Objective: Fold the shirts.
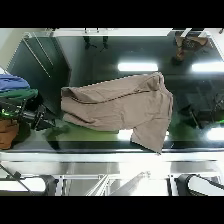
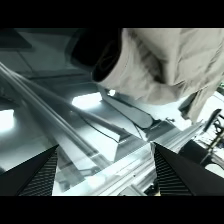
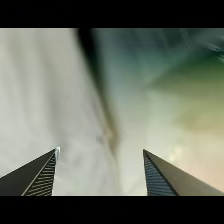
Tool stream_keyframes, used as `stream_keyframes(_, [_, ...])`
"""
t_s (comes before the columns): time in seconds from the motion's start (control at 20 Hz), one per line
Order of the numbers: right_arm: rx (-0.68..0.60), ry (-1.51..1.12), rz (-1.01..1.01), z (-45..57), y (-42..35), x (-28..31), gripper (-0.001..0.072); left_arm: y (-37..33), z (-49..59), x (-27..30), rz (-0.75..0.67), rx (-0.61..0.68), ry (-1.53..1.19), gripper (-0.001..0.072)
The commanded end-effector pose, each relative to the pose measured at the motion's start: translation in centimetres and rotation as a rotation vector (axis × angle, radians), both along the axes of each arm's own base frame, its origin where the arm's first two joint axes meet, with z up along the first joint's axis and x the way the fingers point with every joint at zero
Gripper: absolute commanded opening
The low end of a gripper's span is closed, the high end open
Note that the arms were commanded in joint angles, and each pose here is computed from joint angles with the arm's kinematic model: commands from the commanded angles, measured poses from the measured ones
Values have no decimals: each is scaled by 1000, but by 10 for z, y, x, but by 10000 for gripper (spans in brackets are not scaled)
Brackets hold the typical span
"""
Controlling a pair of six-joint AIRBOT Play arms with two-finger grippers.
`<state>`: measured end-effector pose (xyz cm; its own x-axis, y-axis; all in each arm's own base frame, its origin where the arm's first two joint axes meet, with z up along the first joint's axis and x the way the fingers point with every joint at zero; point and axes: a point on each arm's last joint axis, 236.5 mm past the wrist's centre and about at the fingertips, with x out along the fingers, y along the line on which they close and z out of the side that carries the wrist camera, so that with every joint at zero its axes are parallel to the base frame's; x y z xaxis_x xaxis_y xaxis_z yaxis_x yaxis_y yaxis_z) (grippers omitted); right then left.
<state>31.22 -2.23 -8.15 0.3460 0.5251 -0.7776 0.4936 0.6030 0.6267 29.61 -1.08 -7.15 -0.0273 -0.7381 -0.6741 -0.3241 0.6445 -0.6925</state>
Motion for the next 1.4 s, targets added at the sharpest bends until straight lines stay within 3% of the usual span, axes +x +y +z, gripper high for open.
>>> stream_keyframes(0.0, [17,94,19,-28,17,-32,600,-1,3,2,-32,25,-24,625])
stream_keyframes(0.3, [119,91,167,-42,80,-29,598,-12,17,22,-96,54,-87,625])
stream_keyframes(0.35, [154,70,181,-40,93,-24,558,-16,17,22,-108,53,-87,625])
stream_keyframes(0.4, [185,37,197,-35,104,-19,463,-20,17,21,-120,52,-87,625])
stream_keyframes(0.5, [223,-25,194,-25,114,-7,412,-24,16,22,-134,59,-90,625])
stream_keyframes(0.55, [241,-46,192,-20,117,-4,250,-23,15,23,-130,63,-93,625])
stream_keyframes(0.6, [257,-58,193,-17,119,-2,153,-22,14,24,-127,68,-95,625])
stream_keyframes(0.7, [268,-59,208,-15,122,-5,107,-18,8,27,-111,74,-92,625])
stream_keyframes(1.2, [280,-70,235,-12,125,-7,91,-61,-43,56,-175,-16,-62,624])
stream_keyframes(1.25, [281,-69,236,-11,125,-8,92,-64,-45,59,-184,-18,-59,610])
stream_keyframes(1.35, [282,-69,236,-11,125,-8,91,-71,-47,59,-207,-20,-62,306])
